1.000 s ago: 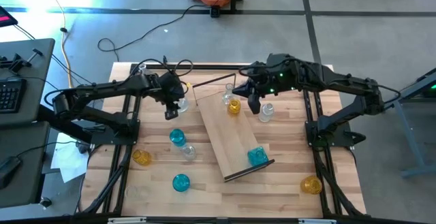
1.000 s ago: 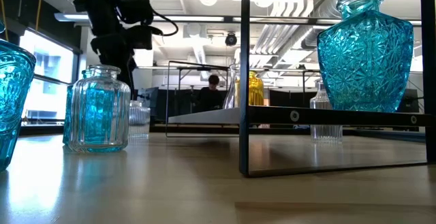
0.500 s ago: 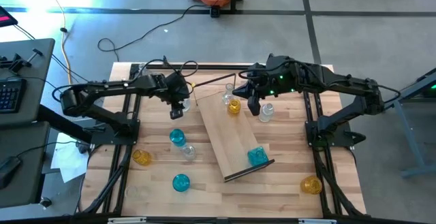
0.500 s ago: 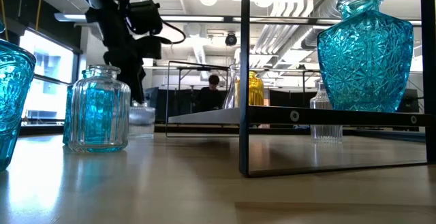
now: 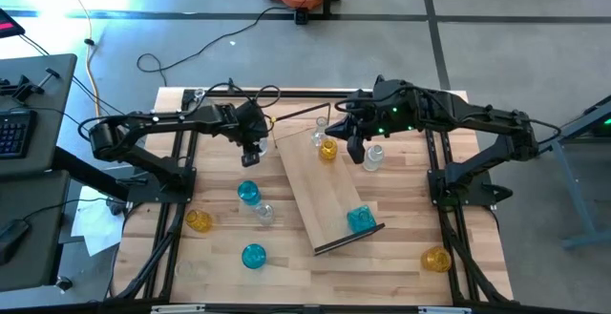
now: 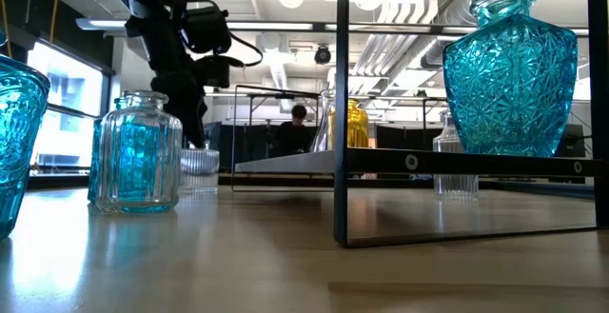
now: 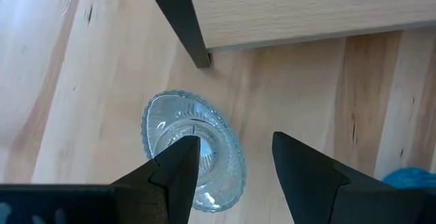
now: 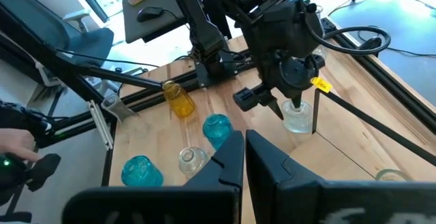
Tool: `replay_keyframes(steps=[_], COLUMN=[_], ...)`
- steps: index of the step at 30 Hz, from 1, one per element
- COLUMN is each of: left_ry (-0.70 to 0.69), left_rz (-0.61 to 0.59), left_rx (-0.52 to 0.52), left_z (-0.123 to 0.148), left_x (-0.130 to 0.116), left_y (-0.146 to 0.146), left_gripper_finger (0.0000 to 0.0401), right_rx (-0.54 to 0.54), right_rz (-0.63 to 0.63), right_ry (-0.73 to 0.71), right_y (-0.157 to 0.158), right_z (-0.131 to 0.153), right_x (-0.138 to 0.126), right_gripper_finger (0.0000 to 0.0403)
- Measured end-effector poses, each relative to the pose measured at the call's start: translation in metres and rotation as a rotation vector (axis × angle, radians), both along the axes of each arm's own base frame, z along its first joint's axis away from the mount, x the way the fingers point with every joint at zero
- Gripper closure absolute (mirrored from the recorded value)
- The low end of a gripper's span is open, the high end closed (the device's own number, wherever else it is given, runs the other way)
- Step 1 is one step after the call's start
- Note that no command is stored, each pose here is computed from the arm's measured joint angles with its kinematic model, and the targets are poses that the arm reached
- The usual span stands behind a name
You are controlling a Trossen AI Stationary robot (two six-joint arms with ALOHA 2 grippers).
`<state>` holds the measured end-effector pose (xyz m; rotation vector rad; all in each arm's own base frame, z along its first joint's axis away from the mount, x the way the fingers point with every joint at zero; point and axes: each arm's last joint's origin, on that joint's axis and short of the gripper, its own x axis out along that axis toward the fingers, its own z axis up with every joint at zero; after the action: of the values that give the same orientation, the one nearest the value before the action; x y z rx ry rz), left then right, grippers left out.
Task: Sort vases onto shelf
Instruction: Put the transparent crystal vase on the shelf aligned with the other transparent crystal vase
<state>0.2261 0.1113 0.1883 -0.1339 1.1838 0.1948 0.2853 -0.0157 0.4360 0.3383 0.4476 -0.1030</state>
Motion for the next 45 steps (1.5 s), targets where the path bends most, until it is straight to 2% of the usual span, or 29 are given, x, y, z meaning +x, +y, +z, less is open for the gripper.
replay_keyframes(steps=[6,16,25,37,45], left_ry=[0.004,0.020,0.051,0.005,-0.006], left_rz=[0.023,0.063,0.127,0.190,0.152], left_rx=[-0.011,-0.037,-0.078,-0.129,-0.156], left_z=[-0.001,-0.002,0.000,0.024,0.026], left_x=[-0.001,-0.003,-0.008,-0.027,-0.021], left_y=[0.001,0.000,-0.003,-0.017,-0.032], left_gripper_finger=[0.0258,0.0382,0.0377,0.0383,0.0383], right_rx=[0.009,0.010,0.029,0.030,0.028], right_rz=[-0.003,0.018,0.020,0.027,0.028], right_ry=[-0.003,-0.016,-0.017,-0.018,-0.019], right_y=[0.000,0.006,0.009,0.012,0.012], right_z=[0.000,0.001,0.001,0.002,0.002], right_x=[0.000,0.001,0.001,0.001,0.001], right_gripper_finger=[0.0402,0.0402,0.0402,0.0402,0.0402])
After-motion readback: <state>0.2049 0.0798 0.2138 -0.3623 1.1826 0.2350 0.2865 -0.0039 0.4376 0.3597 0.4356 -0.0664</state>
